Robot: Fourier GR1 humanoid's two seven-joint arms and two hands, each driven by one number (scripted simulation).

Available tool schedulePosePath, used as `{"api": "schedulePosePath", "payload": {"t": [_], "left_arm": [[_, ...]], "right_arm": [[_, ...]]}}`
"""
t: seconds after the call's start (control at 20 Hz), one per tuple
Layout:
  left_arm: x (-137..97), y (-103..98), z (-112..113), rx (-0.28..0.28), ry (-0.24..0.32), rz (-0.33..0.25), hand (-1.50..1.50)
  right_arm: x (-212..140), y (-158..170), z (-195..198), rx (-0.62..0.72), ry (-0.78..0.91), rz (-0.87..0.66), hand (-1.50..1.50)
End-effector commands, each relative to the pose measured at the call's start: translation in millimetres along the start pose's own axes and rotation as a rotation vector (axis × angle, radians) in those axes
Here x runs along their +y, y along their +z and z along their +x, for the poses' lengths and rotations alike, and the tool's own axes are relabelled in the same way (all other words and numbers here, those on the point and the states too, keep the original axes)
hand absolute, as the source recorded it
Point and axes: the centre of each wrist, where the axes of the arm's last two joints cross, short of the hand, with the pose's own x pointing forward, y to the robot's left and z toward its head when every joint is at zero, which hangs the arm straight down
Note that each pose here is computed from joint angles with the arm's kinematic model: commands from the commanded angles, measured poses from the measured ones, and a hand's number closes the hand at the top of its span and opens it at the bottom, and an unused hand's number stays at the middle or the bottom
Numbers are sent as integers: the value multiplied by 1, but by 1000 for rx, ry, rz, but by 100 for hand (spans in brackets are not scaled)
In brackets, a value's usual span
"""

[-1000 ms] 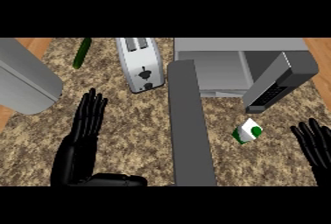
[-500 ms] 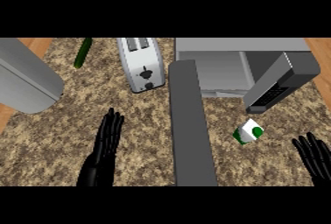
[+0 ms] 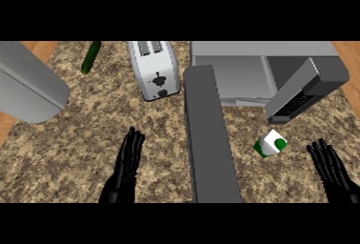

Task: Pick up the milk, place it into the microwave and close the microwave

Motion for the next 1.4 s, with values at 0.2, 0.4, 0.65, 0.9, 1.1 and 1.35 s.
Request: {"api": "schedulePosePath", "payload": {"t": [0.2, 0.4, 0.65, 0.9, 1.1, 1.35], "left_arm": [[27, 7, -1, 18, 22, -22, -150], [23, 2, 4, 32, 53, -13, -150], [35, 11, -6, 31, 56, -1, -150], [50, 24, 5, 51, 54, -17, -150], [81, 33, -5, 34, 42, -6, -150], [102, 27, 5, 23, 18, -2, -150]], "right_arm": [[15, -10, -62, 31, 16, -7, -150], [-14, -14, -72, 21, 77, -41, -150], [3, -52, -100, 16, 122, -76, -150], [2, -55, -118, 32, 157, -71, -150], [-12, -51, -122, 18, 155, -105, -150], [-16, -52, -128, -4, 156, -164, 150]]}}
